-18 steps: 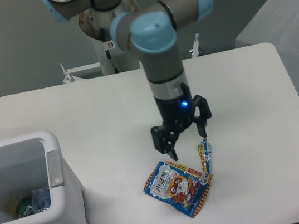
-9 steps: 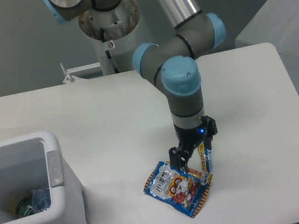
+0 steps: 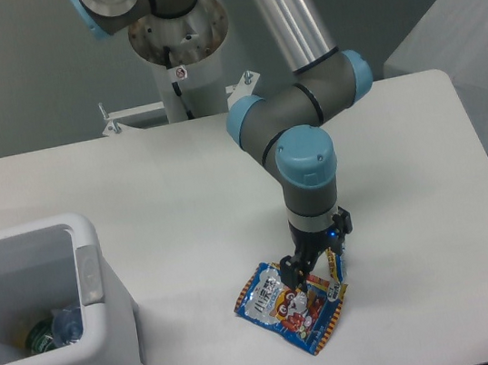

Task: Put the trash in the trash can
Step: 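Close the gripper on the snack wrapper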

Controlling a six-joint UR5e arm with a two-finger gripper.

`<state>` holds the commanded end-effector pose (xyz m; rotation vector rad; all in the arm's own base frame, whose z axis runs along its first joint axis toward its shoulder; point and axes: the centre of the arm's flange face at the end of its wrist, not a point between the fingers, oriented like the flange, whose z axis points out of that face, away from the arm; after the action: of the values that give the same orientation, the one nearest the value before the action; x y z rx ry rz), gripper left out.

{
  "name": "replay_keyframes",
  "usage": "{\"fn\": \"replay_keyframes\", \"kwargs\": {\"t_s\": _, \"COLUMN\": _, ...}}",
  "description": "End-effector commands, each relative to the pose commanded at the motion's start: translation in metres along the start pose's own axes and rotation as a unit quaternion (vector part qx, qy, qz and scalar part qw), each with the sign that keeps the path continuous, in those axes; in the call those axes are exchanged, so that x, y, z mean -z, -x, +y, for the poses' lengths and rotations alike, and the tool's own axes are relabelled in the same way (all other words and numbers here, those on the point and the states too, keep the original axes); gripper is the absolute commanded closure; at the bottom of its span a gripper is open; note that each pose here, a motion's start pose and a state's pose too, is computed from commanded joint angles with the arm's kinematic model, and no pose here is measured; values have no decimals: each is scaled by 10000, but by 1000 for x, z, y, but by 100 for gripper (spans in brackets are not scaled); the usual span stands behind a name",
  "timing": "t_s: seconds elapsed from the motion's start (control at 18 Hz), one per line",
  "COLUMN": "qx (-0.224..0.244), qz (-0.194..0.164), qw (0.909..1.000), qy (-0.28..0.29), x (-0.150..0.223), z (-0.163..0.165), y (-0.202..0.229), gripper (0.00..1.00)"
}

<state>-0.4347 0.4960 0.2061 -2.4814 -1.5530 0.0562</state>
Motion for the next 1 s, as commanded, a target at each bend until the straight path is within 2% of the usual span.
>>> {"fn": "replay_keyframes", "kwargs": {"t_s": 0.33, "qx": 13, "qz": -32, "qw": 9999, "qy": 112, "x": -18, "z": -1, "y": -3, "gripper": 0}}
{"fn": "replay_keyframes", "kwargs": {"t_s": 1.0, "qx": 24, "qz": -7, "qw": 9999, "qy": 138, "x": -26, "z": 1, "y": -18, "gripper": 0}}
